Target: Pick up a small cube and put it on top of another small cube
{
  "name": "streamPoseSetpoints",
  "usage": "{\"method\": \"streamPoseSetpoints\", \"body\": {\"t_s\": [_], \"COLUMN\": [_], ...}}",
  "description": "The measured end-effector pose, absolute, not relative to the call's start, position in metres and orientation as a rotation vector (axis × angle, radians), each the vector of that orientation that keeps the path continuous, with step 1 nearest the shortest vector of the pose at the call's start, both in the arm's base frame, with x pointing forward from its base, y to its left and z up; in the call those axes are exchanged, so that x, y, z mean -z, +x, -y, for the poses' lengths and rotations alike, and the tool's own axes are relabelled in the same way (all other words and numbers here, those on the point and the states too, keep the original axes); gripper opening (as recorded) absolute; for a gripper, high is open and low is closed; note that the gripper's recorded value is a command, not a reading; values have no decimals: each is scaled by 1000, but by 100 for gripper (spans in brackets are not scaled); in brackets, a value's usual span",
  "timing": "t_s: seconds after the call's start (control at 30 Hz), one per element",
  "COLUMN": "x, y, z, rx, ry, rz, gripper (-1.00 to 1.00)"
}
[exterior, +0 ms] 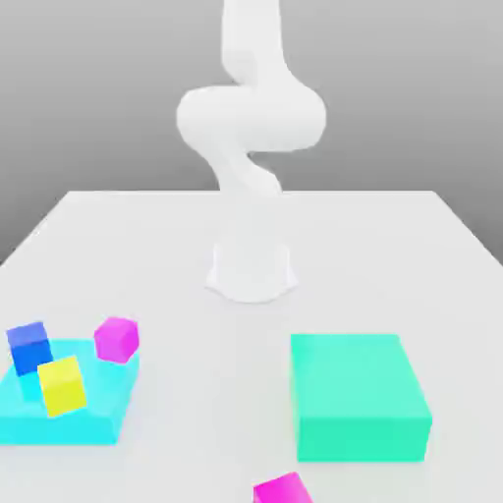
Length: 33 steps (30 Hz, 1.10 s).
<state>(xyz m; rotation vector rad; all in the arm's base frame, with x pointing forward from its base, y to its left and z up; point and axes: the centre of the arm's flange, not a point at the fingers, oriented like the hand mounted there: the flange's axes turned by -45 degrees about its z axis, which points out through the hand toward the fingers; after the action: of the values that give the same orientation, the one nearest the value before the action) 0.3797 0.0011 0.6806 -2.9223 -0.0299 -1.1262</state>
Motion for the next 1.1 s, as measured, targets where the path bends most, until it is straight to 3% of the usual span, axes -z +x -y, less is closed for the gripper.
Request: {"method": "streamPoseSetpoints", "body": {"t_s": [0.23,0.5,0.7,0.93,1.07,1.1], "x": [-580,-448,-340,-212,-152,-140], "y": [460,517,535,527,526,525], "z": [-9,-21,-32,-36,-36,-36], "rx": [853,544,310,36,2,1], "ry": [-3000,-3057,-3079,-3084,-3082,-3082], "rz": [174,333,456,591,608,608], "gripper": [0,0,0,0,0,-100]}}
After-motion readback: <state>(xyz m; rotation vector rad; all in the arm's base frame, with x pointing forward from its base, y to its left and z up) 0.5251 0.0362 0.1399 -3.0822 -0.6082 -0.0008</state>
